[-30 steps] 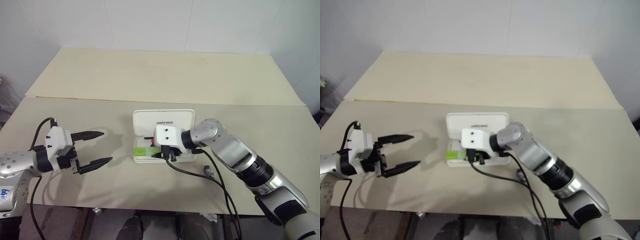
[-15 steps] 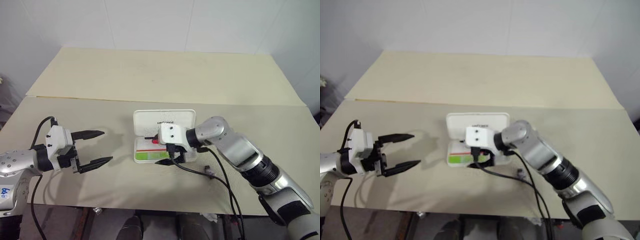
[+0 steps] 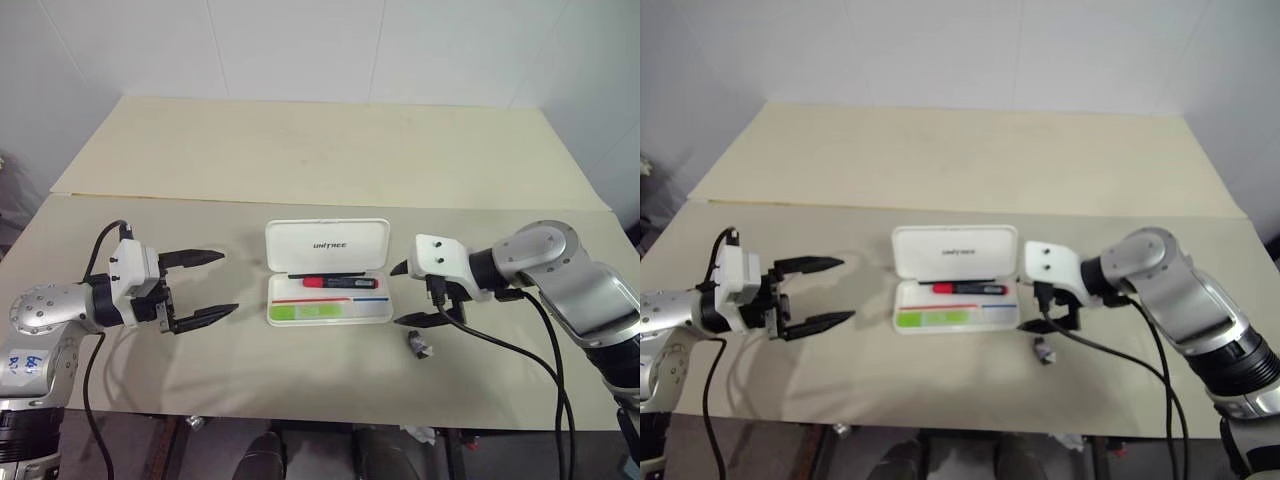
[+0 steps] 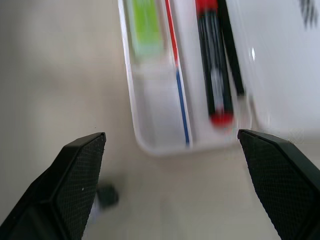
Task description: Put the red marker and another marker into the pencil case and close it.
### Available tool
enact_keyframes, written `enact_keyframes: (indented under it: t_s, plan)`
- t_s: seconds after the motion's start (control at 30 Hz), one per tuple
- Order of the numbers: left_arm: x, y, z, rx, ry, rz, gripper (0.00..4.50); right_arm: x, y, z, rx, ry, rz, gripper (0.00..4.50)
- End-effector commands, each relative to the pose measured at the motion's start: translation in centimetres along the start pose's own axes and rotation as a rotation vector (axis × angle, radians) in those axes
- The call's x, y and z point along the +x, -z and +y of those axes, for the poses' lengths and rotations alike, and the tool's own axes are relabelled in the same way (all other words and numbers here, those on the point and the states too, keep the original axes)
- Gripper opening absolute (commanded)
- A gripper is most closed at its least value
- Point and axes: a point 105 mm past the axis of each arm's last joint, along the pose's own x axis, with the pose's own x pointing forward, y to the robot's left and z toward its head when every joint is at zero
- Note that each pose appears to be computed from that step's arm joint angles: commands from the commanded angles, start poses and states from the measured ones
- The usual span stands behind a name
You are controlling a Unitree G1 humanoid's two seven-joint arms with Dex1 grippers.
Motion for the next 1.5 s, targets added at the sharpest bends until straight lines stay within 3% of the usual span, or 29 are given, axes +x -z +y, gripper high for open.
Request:
enact_keyframes:
  t_s: [0.03,0.2,0.37,0.7,1.2,1.33,1.5]
  plan:
    - [0.1,-0.6,0.3,0.039,0.001,-0.019,4.50,-1.4,0.4,0.0,0.051,0.048,0.005,4.48]
    - [0.1,-0.5,0.3,0.038,0.013,-0.018,4.50,-2.3,1.4,1.5,0.188,0.093,-0.035,4.48]
    - [0.5,-0.3,0.5,0.031,0.027,-0.024,4.50,-2.3,3.3,3.3,0.307,0.075,0.038,4.48]
    - [1.3,-0.3,0.9,0.029,0.064,-0.030,4.50,-0.6,3.8,4.9,0.492,0.148,0.036,4.48]
    - [1.5,-0.4,0.8,0.029,0.068,-0.030,4.50,0.9,4.5,5.6,0.529,0.180,0.063,4.48]
    - [1.5,-0.4,0.6,0.028,0.065,-0.032,4.50,0.9,4.3,5.6,0.519,0.189,0.065,3.53]
    - [1.6,-0.4,0.5,0.027,0.063,-0.036,4.50,0.8,4.0,5.4,0.487,0.195,0.066,1.79]
